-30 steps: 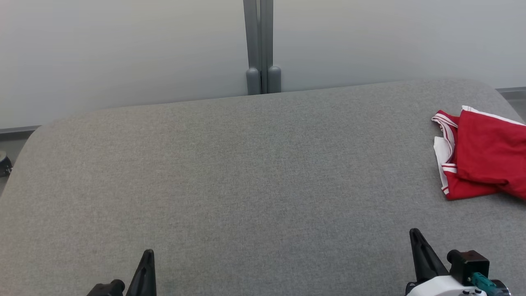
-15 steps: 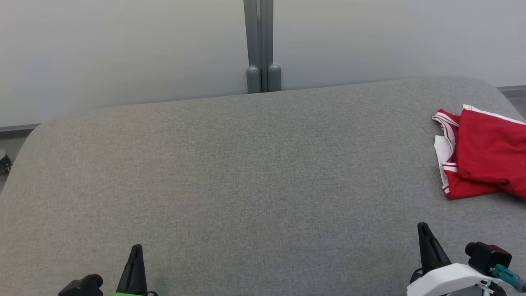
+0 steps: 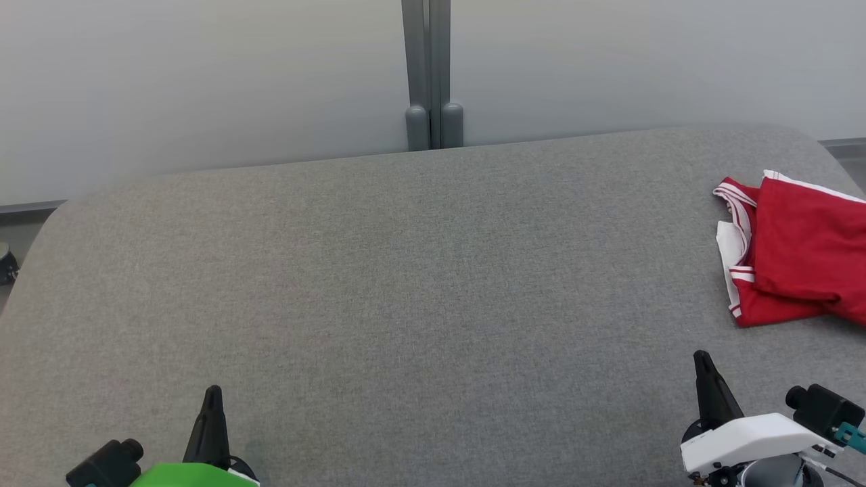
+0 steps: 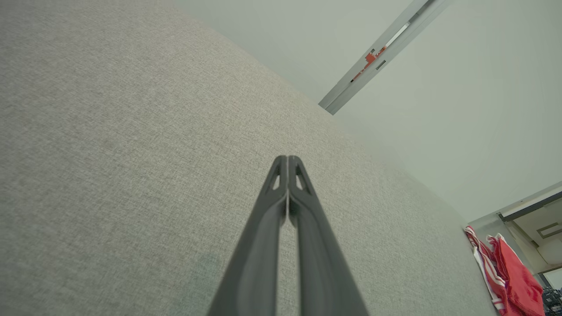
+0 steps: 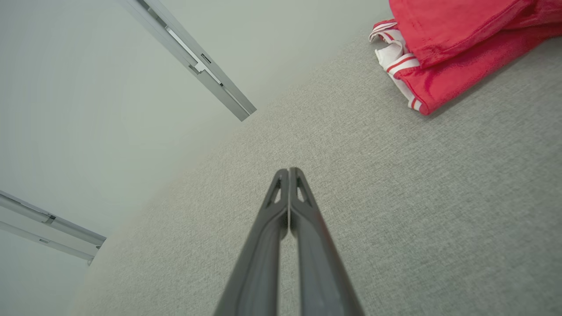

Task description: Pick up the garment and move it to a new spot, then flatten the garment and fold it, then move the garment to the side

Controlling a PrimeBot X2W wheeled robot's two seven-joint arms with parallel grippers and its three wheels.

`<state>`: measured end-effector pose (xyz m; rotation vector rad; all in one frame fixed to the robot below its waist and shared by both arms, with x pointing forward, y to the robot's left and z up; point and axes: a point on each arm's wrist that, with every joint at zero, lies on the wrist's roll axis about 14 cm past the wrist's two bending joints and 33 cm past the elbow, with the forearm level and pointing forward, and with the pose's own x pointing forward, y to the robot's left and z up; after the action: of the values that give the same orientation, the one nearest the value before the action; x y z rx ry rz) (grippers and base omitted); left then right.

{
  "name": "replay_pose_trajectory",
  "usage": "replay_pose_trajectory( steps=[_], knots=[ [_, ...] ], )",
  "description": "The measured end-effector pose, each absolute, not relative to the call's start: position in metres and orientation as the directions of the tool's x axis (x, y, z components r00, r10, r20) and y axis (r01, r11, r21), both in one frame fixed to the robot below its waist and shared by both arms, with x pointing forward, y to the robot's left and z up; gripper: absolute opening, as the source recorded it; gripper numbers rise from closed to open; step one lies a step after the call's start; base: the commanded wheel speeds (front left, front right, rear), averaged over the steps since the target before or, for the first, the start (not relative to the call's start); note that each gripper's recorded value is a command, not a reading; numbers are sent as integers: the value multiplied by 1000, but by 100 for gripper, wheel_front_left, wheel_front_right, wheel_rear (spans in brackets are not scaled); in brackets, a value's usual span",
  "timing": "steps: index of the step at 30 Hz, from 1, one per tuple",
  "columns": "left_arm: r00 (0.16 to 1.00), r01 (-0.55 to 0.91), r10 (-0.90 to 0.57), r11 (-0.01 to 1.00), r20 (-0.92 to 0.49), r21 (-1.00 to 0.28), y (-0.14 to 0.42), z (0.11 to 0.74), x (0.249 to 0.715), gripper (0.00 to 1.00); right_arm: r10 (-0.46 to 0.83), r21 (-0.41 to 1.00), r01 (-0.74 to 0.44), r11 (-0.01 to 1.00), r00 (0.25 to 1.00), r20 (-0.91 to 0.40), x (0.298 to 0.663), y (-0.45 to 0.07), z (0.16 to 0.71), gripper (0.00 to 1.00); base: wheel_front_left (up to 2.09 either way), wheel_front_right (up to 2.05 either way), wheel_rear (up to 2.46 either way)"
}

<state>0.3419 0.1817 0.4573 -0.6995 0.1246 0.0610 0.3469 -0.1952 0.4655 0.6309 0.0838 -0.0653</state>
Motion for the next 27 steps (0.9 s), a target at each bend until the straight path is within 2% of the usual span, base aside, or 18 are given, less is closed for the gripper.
replay_pose_trajectory(
  steps=[27],
  knots=[
    [992,-116,20,515,-124,-850,190,470,359,0,-41,828,101,551,995,-95,361,-199,476,0,0,0,0]
  ],
)
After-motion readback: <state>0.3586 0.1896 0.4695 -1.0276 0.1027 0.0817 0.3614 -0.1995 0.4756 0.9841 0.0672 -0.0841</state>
